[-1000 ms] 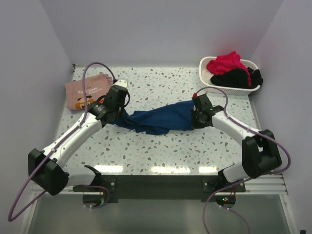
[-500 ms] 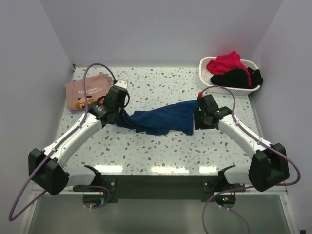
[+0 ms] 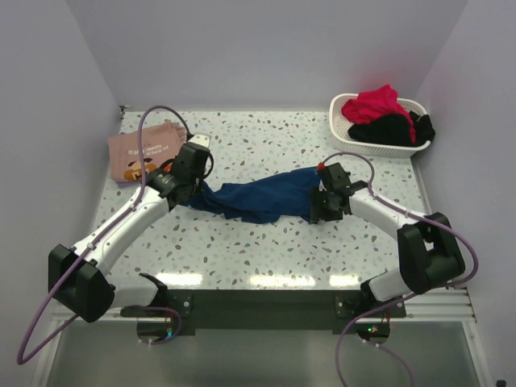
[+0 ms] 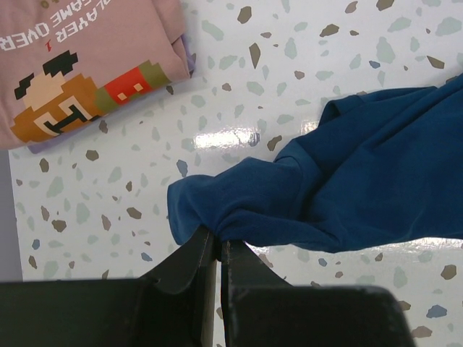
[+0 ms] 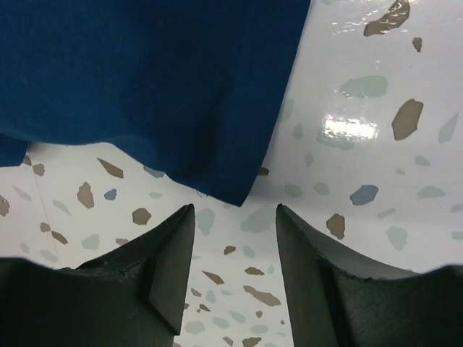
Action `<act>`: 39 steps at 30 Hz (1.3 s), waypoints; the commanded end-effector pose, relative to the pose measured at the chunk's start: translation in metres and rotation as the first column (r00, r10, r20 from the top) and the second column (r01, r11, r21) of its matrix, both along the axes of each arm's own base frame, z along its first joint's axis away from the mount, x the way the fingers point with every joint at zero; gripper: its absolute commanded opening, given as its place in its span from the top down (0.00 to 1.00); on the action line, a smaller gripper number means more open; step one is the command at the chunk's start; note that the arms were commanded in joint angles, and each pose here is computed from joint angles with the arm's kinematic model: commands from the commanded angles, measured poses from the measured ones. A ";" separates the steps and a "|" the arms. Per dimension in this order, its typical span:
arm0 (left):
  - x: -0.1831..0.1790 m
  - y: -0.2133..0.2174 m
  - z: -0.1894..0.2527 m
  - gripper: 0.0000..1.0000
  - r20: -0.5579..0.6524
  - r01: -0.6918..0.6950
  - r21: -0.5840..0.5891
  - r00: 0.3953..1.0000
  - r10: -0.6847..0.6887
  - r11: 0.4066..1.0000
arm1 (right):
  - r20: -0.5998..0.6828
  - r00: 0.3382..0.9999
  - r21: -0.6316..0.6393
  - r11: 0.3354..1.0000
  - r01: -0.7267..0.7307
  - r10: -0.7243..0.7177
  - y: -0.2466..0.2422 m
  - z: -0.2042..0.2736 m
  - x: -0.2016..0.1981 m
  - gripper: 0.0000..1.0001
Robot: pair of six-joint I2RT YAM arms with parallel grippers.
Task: Fold and stack the t-shirts
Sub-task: Flatten the tshirt out
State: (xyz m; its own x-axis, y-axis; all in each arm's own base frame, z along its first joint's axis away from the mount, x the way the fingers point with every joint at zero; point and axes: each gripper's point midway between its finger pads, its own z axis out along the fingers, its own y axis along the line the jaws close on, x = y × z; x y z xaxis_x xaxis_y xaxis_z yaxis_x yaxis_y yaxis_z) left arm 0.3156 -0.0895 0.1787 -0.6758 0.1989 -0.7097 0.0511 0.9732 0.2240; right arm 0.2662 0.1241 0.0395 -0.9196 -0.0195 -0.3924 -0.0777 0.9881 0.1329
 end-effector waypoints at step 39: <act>0.033 0.040 0.143 1.00 0.327 -0.134 0.081 0.940 0.101 0.988 | 0.490 0.871 -0.156 0.979 0.134 -0.041 -0.058 0.230 0.050 1.00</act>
